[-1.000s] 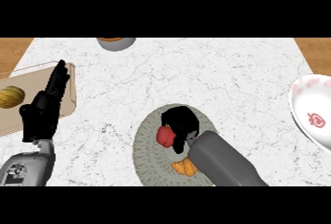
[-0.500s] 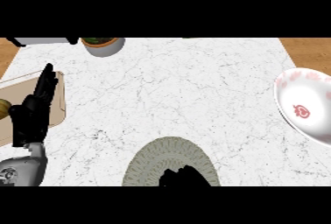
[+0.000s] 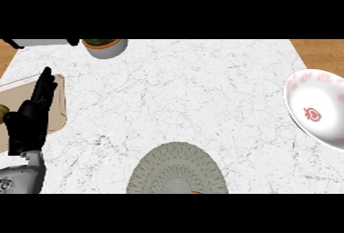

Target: Pick the bell pepper from the placemat and place it in the bowl

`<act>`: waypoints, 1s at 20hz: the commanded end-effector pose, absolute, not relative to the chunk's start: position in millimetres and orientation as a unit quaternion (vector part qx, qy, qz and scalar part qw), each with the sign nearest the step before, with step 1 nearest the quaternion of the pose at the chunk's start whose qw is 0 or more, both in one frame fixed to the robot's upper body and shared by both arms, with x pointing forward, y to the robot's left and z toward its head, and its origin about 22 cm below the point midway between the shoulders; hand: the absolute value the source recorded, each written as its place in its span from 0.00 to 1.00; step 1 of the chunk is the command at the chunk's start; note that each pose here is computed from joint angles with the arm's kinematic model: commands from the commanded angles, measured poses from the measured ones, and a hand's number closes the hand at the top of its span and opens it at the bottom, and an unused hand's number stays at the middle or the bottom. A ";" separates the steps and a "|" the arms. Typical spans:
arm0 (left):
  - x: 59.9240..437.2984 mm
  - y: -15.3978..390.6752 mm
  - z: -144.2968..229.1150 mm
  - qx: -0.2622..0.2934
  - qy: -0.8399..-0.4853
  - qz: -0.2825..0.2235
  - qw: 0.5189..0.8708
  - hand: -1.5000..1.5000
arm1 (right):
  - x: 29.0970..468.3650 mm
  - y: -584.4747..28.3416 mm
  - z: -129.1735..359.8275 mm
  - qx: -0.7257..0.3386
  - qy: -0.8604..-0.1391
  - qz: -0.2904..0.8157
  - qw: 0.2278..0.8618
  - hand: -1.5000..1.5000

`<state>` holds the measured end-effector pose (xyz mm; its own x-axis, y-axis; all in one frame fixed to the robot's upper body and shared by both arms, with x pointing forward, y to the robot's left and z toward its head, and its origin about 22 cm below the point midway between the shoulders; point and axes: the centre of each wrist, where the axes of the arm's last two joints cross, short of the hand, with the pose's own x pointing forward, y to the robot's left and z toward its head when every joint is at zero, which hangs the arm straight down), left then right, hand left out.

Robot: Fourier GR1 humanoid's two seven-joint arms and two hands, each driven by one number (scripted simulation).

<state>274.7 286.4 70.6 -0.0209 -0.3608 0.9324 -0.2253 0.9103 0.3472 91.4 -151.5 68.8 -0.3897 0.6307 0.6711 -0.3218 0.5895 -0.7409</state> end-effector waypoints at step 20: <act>278.4 265.3 76.0 0.171 -0.728 -0.070 0.660 0.50 | 178.1 -348.7 106.2 -0.281 -0.759 0.142 0.571 1.00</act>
<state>279.6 266.0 74.1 -0.0684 -0.3445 0.9363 -0.1577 0.9304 0.3308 154.5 -308.5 108.8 -0.1815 0.6598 0.7291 0.1966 0.7508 -0.6306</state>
